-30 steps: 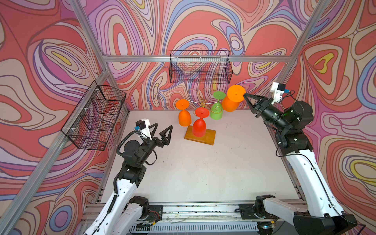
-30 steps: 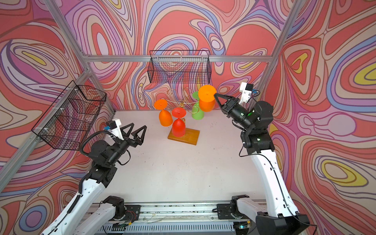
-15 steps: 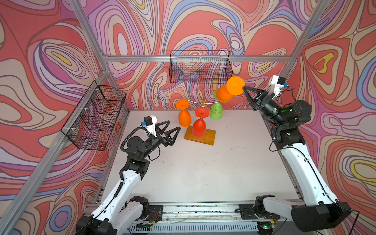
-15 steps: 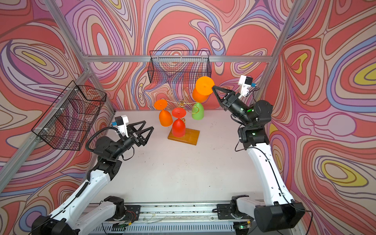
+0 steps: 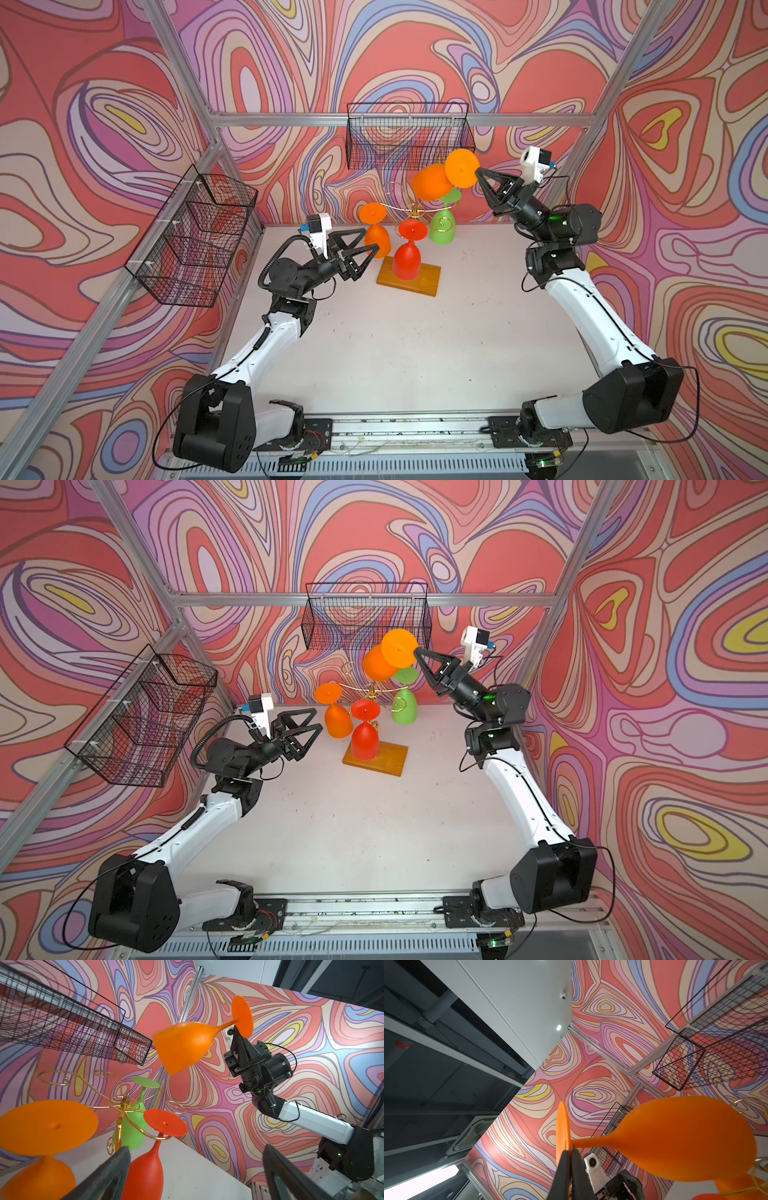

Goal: Take the wine glass off the wine glass rack
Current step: Pick up the wine glass from the wine glass rack, then place the wine glass at the center of the table.

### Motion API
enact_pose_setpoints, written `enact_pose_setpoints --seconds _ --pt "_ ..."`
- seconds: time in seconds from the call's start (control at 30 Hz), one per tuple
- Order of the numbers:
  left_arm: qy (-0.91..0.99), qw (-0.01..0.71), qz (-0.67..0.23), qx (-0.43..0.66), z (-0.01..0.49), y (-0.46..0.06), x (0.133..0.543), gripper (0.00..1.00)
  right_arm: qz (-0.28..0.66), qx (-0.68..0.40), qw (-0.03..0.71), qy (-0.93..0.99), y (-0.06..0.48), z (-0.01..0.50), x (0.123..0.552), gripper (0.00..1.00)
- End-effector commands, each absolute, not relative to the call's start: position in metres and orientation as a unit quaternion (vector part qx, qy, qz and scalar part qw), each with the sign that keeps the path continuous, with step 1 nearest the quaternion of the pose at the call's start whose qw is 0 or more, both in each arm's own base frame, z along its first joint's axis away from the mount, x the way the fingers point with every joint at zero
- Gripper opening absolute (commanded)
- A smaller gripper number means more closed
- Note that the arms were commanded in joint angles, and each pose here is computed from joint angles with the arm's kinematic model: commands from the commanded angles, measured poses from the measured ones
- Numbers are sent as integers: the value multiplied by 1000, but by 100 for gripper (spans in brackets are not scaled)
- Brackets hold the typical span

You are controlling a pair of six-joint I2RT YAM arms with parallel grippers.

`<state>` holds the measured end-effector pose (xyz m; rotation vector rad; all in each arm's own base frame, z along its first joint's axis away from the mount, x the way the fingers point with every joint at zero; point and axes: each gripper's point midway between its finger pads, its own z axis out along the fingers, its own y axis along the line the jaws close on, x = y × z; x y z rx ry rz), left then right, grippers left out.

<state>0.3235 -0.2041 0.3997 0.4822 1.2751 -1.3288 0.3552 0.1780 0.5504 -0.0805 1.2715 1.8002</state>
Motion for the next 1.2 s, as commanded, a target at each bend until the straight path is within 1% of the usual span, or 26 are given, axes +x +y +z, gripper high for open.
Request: enact_pose_setpoints --seconds 0.0,0.1,0.23,0.37,0.6,0.73,0.87,0.97,1.17 --pt "475 574 -607 276 431 -213 300 98 758 -86 448 467 183 577 328 0" --pt "477 556 -611 300 429 -223 311 96 774 -102 434 450 187 581 323 0" --pt "473 560 -604 313 431 -227 325 95 786 -114 418 441 193 582 319 0" --pt "470 560 -603 320 432 -232 340 93 801 -127 403 424 195 584 313 0" --pt "456 584 -589 323 440 -233 357 88 812 -132 387 416 198 581 311 0" --pt "447 597 -580 327 445 -234 361 88 819 -134 377 411 200 579 311 0" --pt "435 607 -571 342 451 -236 359 85 824 -135 368 408 204 573 311 0" --pt "424 610 -568 355 456 -241 352 78 834 -130 358 399 204 568 313 0" --pt "411 615 -563 369 460 -247 347 79 843 -130 348 390 206 562 315 0"
